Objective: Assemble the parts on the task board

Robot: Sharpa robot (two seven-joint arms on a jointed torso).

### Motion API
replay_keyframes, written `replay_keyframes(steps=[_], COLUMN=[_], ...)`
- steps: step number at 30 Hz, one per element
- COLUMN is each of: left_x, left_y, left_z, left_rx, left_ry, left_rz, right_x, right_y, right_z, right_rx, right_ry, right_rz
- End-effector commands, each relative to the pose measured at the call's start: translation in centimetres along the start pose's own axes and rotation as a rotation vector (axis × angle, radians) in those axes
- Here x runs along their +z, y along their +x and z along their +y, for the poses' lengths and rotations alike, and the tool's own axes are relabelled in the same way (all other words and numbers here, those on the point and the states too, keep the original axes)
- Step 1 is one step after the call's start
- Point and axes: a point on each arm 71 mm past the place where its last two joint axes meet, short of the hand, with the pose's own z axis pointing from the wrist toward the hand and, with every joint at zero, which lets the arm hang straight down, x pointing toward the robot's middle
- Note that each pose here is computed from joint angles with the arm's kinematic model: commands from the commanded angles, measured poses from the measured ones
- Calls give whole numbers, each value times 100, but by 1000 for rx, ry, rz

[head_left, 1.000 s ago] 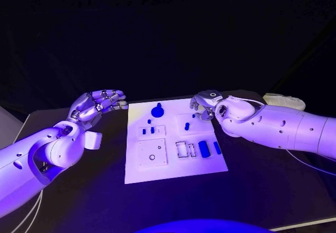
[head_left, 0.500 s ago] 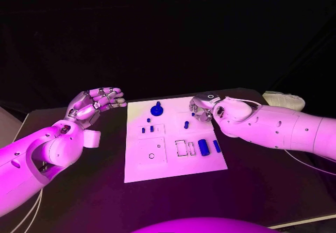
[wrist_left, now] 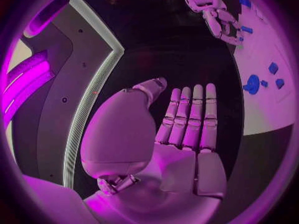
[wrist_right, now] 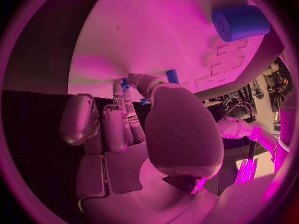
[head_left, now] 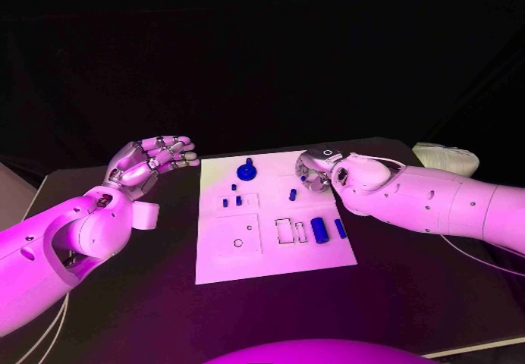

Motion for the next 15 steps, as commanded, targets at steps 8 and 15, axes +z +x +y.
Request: replay_keyframes(steps=[8, 15], left_x=[2, 2], left_y=[5, 0], left_z=[-3, 0], left_rx=[-1, 3], left_ry=[10, 7], left_rz=[-2, -4], right_x=[10, 12], right_y=[50, 54], right_z=[37, 57], right_rx=[0, -7], right_ry=[-18, -8], right_rz=[12, -7])
